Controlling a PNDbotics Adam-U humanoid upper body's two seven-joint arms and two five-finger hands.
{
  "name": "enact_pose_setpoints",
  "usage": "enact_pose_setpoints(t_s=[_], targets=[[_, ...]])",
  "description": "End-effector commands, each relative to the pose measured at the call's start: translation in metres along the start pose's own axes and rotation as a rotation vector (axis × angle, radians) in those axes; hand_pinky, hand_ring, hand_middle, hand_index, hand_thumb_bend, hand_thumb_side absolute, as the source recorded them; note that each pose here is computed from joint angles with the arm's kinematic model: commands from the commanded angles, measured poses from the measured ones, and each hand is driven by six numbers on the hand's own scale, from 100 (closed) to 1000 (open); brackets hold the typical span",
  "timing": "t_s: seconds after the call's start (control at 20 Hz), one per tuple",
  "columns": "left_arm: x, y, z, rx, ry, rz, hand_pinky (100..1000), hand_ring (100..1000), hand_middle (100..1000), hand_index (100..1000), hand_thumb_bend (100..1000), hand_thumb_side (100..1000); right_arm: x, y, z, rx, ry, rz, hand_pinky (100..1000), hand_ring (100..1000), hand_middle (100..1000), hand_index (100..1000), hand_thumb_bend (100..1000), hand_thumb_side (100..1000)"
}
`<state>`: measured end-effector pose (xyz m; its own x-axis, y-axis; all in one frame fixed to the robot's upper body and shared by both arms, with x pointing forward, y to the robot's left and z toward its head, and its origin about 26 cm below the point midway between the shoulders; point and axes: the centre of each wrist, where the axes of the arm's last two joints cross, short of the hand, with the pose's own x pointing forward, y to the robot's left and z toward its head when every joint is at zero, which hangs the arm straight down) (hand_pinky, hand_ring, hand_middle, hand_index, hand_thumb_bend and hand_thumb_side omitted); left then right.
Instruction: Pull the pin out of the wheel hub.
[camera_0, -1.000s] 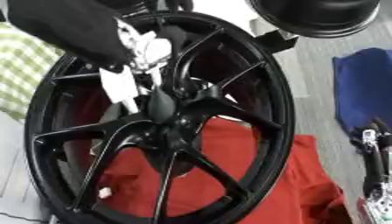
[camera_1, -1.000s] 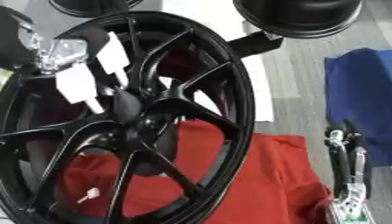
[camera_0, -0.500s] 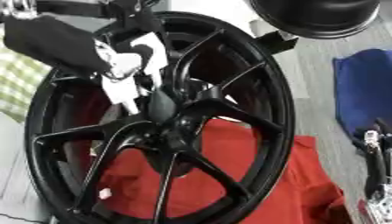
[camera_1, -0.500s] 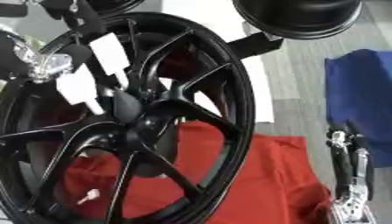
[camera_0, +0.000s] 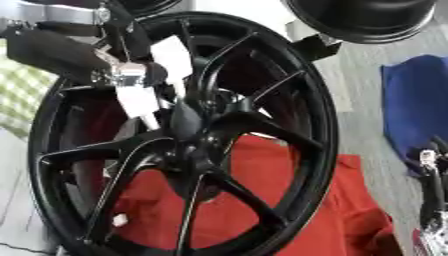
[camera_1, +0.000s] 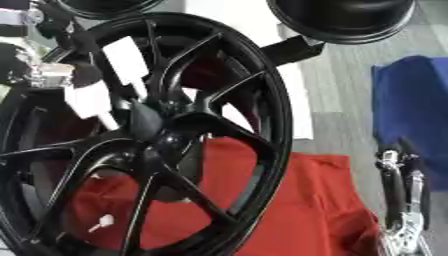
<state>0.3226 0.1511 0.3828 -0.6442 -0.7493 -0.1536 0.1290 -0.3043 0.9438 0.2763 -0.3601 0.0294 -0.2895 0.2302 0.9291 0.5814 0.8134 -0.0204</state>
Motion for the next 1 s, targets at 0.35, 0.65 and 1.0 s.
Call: enact_pose_setpoints(t_s=[0.35,0.65,1.0], targets=[[-0.019,0.002,0.006,-0.005,0.061,-0.036,871,819,759,880,600,1000,0.01,0.001,-0.006,0.008,-0.038,0.001,735,732,649,916,100,744],[-0.024,0.003,0.001,-0.003,0.082,-0.02,854,810,753,895,522,970,0.01,0.002,-0.006,0.008,-0.036,-0.005,734,731,647,915,100,750],[-0.024,-0.002,-0.003,-0.021,0.069,0.034,798,750,607,858,437,972,0.01,0.005,-0.006,0.011,-0.033,-0.008,734,731,646,910,100,724]])
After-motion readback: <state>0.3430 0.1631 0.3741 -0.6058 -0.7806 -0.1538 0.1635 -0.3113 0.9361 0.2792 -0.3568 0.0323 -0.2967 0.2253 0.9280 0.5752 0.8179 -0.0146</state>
